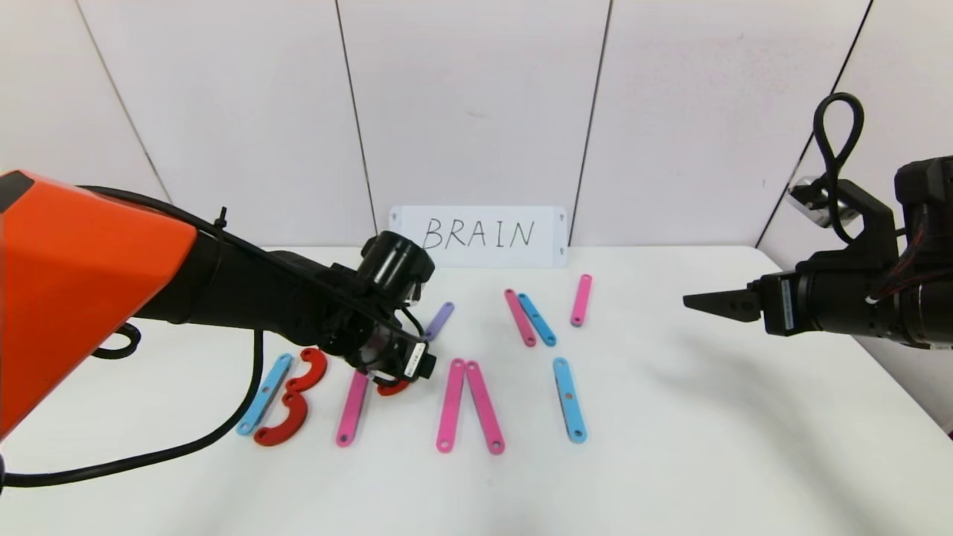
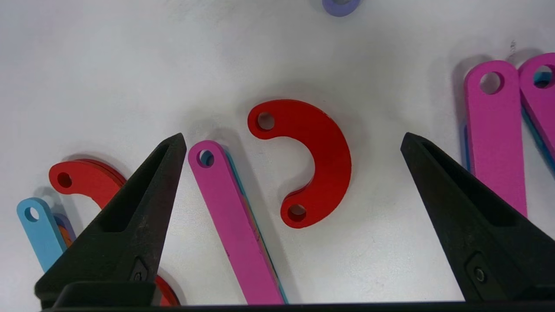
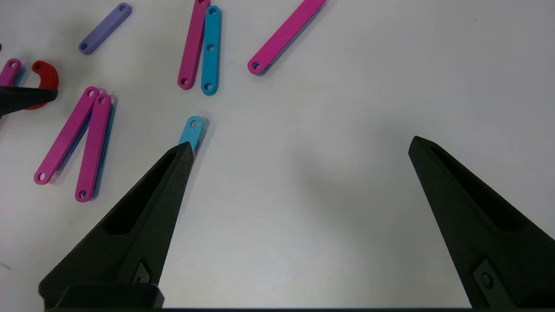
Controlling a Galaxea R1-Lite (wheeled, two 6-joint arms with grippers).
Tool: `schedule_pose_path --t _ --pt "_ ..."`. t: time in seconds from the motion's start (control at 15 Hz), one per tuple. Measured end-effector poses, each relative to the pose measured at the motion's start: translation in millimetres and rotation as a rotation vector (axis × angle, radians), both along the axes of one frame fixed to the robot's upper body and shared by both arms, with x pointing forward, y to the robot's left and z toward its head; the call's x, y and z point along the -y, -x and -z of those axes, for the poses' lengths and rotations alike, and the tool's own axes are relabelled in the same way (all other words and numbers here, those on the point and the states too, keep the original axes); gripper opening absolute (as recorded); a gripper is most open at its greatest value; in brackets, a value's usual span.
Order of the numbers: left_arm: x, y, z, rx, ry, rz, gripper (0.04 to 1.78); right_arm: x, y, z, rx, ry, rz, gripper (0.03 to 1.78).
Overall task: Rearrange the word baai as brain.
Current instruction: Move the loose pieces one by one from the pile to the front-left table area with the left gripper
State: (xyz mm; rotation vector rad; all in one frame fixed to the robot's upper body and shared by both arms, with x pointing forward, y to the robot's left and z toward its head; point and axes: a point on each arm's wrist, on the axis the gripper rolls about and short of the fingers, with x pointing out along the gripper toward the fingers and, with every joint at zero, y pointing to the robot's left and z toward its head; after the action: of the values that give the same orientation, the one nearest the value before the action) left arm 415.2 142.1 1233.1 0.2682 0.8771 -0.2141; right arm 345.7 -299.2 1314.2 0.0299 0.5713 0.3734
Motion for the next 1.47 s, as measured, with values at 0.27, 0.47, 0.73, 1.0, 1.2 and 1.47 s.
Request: schedule_pose_path --t 0.27,0.47,0.73,1.0,1.2,1.47 --pt "1 -3 6 -0.013 -0.016 0.002 1.73 0 0 0 -0.001 0.000 -0.001 1.74" --pt "-4 -5 7 -0.014 -0.055 -0.007 1.73 0 0 0 -0.001 0.000 -0.001 1.74" --pt "-8 -4 7 -0.042 -0.094 -0.024 1.73 0 0 0 0.000 -0.001 -0.001 1.74" --pt "-14 -7 4 -0.046 -0.097 -0.039 1.73 0 0 0 -0.001 -0.001 -0.001 1.74" --pt "-15 -7 2 -0.044 -0.096 -0.042 1.73 0 0 0 -0.001 -0.001 -0.001 1.74" --pt "-14 -8 -2 -0.023 -0.066 -0.045 1.73 0 0 0 -0.001 0.000 -0.001 1.74"
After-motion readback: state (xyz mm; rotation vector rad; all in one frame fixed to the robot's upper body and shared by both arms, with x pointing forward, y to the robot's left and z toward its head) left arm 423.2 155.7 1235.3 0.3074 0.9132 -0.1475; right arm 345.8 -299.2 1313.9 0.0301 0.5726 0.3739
